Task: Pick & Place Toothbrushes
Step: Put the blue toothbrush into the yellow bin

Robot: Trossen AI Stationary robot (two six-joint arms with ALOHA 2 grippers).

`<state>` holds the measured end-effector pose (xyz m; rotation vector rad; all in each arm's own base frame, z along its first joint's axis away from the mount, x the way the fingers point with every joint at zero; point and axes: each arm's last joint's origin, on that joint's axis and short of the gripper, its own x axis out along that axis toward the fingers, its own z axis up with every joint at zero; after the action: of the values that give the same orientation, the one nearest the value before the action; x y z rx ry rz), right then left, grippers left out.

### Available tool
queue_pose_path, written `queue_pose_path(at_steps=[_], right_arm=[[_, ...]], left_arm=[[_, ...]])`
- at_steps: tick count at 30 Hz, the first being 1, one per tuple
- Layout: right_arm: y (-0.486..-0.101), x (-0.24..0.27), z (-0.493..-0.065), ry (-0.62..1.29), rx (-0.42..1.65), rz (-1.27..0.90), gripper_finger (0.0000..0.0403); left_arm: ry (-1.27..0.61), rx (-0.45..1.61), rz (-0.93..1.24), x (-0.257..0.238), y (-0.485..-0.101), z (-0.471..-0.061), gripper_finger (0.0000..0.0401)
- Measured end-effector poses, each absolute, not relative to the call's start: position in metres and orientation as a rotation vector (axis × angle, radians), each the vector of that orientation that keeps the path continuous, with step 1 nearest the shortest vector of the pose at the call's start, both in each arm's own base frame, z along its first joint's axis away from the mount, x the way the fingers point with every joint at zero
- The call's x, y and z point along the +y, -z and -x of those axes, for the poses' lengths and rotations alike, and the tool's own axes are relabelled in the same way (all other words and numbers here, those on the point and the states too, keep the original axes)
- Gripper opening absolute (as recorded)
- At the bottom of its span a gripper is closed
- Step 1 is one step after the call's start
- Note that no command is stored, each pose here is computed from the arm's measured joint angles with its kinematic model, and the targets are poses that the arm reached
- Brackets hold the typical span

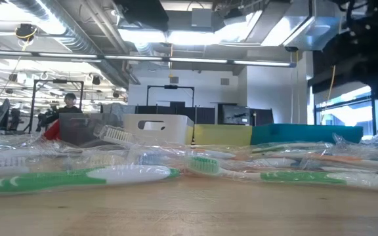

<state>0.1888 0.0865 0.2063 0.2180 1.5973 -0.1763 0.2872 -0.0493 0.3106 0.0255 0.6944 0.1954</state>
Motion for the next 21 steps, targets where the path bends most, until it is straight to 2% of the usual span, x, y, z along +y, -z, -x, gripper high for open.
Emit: queue_pose_path(at_steps=[8, 21], right_arm=[[-0.178, 0.092, -0.183, 0.129, 1.518, -0.148, 0.0246], [-0.165, 0.104, -0.181, 0.023, 1.446, -0.124, 0.0213]], left_arm=[[-0.200, 0.649, -0.006, -0.051, -0.309, -0.296, 0.0143], [-0.195, 0.633, -0.009, -0.052, -0.308, -0.300, 0.0143]])
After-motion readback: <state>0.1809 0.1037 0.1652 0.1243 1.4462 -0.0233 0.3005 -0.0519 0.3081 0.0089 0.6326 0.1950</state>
